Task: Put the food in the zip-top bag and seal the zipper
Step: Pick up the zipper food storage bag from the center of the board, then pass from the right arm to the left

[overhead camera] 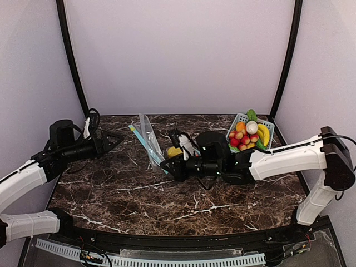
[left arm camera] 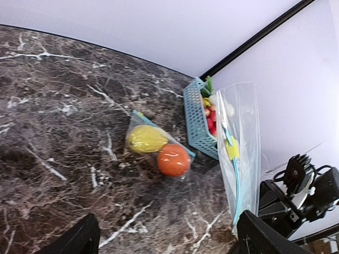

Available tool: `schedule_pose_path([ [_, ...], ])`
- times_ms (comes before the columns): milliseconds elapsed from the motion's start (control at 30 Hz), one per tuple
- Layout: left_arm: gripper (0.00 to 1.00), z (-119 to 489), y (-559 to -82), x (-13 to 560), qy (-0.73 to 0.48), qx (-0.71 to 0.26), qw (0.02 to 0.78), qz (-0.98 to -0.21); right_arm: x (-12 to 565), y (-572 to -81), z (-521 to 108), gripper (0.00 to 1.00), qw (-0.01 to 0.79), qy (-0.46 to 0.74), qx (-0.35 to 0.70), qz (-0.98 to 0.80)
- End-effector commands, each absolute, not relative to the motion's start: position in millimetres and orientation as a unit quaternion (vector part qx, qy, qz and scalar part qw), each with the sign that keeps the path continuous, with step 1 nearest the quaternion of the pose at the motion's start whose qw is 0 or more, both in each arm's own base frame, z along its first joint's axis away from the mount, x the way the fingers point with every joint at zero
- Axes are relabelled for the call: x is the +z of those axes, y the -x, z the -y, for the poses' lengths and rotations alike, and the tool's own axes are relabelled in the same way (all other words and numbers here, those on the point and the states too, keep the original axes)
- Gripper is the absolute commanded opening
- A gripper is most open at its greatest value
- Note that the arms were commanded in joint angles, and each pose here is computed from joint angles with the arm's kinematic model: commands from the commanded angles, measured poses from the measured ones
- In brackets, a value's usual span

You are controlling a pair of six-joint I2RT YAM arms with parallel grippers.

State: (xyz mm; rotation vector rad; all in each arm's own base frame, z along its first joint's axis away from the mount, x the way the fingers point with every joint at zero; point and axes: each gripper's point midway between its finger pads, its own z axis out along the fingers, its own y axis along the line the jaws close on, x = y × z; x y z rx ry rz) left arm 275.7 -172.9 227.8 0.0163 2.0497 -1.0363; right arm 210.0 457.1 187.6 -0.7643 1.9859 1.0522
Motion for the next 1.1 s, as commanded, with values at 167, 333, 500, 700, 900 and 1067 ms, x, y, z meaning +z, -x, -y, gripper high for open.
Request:
schedule_pose_path([
  [167, 0.92, 208.1, -272.0, 289.7, -0.043, -0.560, 0.409, -0.720, 218.5, -189.3, -468.3, 0.00, 0.398, 0.328, 0.487, -0.705],
  [333, 0.89, 212.9, -277.9, 279.3, -0.034, -0.568, 0.389, -0.725, 221.6, -185.4, -468.7, 0.00, 0.401, 0.332, 0.492, -0.698],
  [500, 0.63, 216.5, -282.4, 276.1, -0.031, -0.575, 0.380, -0.724, 217.3, -184.6, -469.2, 0.00, 0.399, 0.338, 0.483, -0.702],
  [700, 0.36, 220.5, -282.8, 275.6, -0.034, -0.587, 0.371, -0.719, 209.2, -186.4, -470.0, 0.00, 0.392, 0.338, 0.474, -0.713],
  [900, 0.35, 224.1, -281.5, 277.3, -0.041, -0.595, 0.362, -0.716, 205.3, -188.5, -472.8, 0.00, 0.390, 0.339, 0.466, -0.718],
  [1067, 0.47, 226.2, -280.0, 282.9, -0.046, -0.601, 0.363, -0.711, 204.2, -189.3, -474.3, 0.00, 0.390, 0.342, 0.461, -0.720],
])
